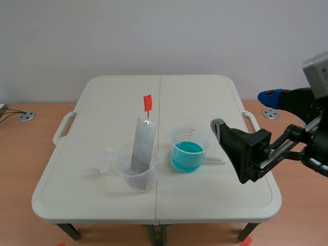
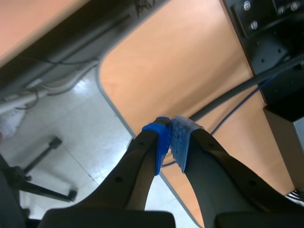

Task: Hold the metal plate by the orange handle, dip it into the blue solution, take it out and point at it, then put the plate back in the beaker on the left.
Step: 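Lift the metal plate out of the left beaker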

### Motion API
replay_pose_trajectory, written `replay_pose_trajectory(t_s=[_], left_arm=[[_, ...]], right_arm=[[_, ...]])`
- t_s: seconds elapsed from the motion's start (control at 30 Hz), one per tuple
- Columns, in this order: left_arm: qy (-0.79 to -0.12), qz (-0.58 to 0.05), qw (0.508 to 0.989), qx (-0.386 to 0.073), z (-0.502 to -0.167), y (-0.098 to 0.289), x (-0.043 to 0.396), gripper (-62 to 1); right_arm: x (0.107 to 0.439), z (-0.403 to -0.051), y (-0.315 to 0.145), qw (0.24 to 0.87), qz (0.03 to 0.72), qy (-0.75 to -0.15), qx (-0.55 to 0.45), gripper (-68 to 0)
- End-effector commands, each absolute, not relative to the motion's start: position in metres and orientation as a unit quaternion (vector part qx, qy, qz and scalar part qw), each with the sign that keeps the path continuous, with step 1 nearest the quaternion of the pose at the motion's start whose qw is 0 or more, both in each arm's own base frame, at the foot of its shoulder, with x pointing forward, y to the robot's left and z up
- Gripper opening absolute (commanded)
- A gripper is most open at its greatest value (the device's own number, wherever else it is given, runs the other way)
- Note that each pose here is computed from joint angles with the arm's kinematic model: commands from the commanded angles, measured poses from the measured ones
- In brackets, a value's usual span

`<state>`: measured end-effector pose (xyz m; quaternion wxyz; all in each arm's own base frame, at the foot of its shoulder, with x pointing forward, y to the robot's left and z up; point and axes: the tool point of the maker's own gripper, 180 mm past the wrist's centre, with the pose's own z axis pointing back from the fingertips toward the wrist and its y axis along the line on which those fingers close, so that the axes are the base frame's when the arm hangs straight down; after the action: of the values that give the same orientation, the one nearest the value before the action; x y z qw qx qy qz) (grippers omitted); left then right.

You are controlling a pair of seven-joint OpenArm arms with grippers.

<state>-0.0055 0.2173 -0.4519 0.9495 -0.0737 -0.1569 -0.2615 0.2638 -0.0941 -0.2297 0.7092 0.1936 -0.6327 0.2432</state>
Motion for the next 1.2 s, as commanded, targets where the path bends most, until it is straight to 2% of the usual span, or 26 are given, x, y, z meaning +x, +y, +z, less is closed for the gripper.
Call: replay_pose_trajectory(t_s=[0.0,0.17,0.6,0.93,1.17], left_arm=[[-0.158,-0.264,0.948,-0.081,-0.455,0.209,-0.008,-59.7],[-0.131,-0.262,0.952,-0.091,-0.471,0.200,-0.028,-59.7],[-0.105,-0.261,0.954,-0.104,-0.478,0.193,-0.047,-59.6],[-0.108,-0.261,0.954,-0.104,-0.478,0.193,-0.045,-59.7],[-0.139,-0.264,0.949,-0.096,-0.479,0.193,-0.014,-59.7]], right_arm=[[0.271,-0.218,-0.091,0.695,0.234,-0.649,0.204,-1.2],[0.280,-0.213,-0.078,0.685,0.229,-0.652,0.229,-1.2],[0.308,-0.216,-0.055,0.677,0.198,-0.653,0.275,-1.2],[0.329,-0.221,-0.030,0.678,0.192,-0.644,0.298,-1.2],[0.349,-0.234,-0.008,0.686,0.187,-0.629,0.315,-1.2]])
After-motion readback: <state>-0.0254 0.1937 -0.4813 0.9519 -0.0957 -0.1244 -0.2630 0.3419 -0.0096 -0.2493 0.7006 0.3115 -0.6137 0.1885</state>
